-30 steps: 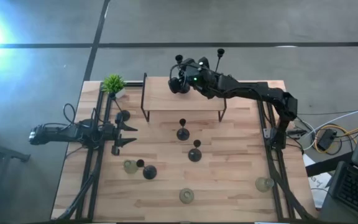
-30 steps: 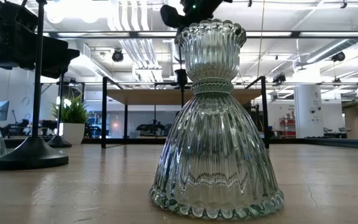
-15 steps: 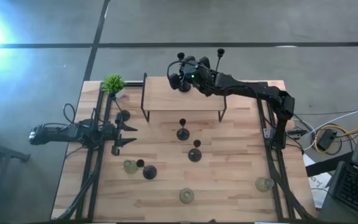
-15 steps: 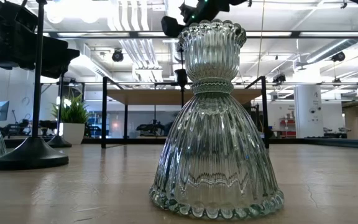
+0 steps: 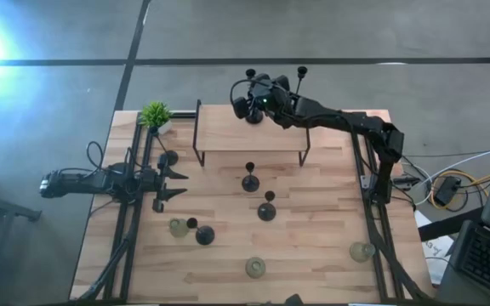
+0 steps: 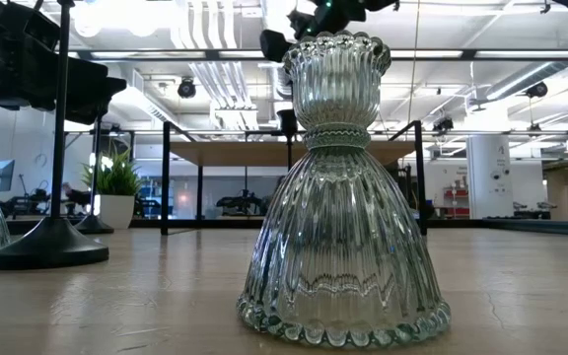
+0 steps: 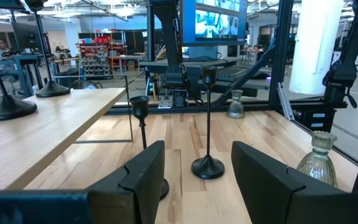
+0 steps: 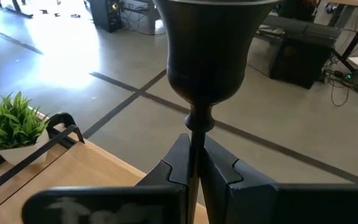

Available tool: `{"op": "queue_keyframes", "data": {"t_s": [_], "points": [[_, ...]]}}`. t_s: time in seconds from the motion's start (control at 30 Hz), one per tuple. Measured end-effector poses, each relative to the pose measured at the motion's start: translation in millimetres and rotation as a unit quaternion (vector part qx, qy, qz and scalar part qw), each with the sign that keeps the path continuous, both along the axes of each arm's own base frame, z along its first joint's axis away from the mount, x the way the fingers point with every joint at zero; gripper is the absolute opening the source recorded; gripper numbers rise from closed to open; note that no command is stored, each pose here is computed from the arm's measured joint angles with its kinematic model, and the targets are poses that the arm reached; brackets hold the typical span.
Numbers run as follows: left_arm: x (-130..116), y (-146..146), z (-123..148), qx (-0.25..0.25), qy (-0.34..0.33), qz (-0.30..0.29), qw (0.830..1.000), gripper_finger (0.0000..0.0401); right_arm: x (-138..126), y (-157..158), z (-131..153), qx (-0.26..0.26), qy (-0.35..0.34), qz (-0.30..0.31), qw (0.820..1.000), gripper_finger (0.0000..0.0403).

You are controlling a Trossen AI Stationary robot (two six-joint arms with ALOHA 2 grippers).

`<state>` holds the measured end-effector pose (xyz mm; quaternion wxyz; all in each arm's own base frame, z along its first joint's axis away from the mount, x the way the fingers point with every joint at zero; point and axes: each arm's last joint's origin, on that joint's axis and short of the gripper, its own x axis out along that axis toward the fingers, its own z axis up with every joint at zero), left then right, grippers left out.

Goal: Pick & Place candle stick holders
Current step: Put the black candle holder on the shelf

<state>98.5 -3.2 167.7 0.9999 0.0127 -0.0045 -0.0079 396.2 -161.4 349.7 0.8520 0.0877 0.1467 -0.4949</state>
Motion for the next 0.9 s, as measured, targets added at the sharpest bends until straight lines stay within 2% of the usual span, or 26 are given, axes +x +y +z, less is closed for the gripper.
{"op": "queue_keyframes", "data": {"t_s": [0.47, 0.9], "points": [[0, 0, 0, 0.0, 0.0, 0.0, 1.0, 0.0191, -5, -13, -1, 0.0, -0.007, -0.015, 1.0, 0.0011], [0, 0, 0, 0.0, 0.0, -0.001, 1.0, 0.0191, -2, -14, -1, -0.001, -0.022, 0.014, 1.0, 0.0011]]}}
